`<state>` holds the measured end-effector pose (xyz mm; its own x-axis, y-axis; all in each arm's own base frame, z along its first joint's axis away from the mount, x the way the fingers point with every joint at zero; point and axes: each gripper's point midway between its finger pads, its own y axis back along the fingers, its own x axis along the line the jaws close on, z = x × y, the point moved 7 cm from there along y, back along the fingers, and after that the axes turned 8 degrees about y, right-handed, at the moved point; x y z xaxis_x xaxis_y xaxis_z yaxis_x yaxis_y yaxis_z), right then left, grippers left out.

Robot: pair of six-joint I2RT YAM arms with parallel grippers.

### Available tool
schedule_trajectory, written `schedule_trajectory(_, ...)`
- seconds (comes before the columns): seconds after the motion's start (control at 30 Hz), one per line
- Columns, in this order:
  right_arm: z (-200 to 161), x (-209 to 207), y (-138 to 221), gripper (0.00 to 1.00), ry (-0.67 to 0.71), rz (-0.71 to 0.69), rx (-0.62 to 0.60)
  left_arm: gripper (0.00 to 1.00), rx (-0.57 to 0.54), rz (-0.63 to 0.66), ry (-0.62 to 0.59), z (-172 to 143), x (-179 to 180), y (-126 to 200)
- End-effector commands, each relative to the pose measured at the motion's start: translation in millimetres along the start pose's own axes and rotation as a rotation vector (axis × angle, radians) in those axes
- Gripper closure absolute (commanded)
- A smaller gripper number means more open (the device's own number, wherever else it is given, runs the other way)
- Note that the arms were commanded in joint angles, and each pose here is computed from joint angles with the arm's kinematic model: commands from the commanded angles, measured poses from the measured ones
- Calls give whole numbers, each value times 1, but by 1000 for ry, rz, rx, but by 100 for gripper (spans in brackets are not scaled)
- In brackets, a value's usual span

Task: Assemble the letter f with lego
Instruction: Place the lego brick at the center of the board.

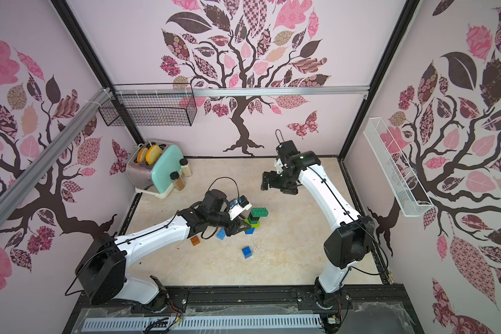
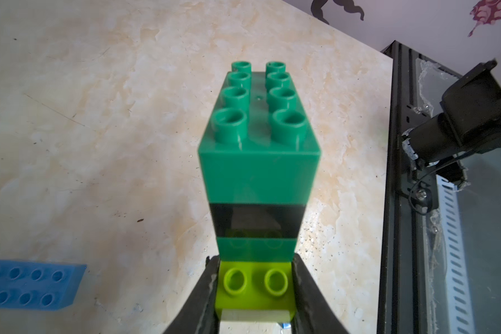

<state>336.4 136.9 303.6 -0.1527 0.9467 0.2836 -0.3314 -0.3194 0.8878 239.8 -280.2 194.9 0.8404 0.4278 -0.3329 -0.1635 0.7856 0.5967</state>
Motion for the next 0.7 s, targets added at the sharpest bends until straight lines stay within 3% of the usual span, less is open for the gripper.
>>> schedule_trajectory(0.0, 5, -13, 33, 1, -32, -95, -125, 64, -37, -106, 95, 23, -4, -8)
schedule_trajectory(0.17, -8, -30, 38, 1, -84, -122, -135, 64, -80, -206, 275, 49, 10, -38)
schedule_trajectory(0.37, -28, -46, 39, 1, -119, -144, -127, 64, -54, -267, 494, 70, 31, -79)
schedule_trajectory(0.67, -46, -59, 42, 1, -149, -181, -120, 64, -9, -273, 706, 67, 53, -128)
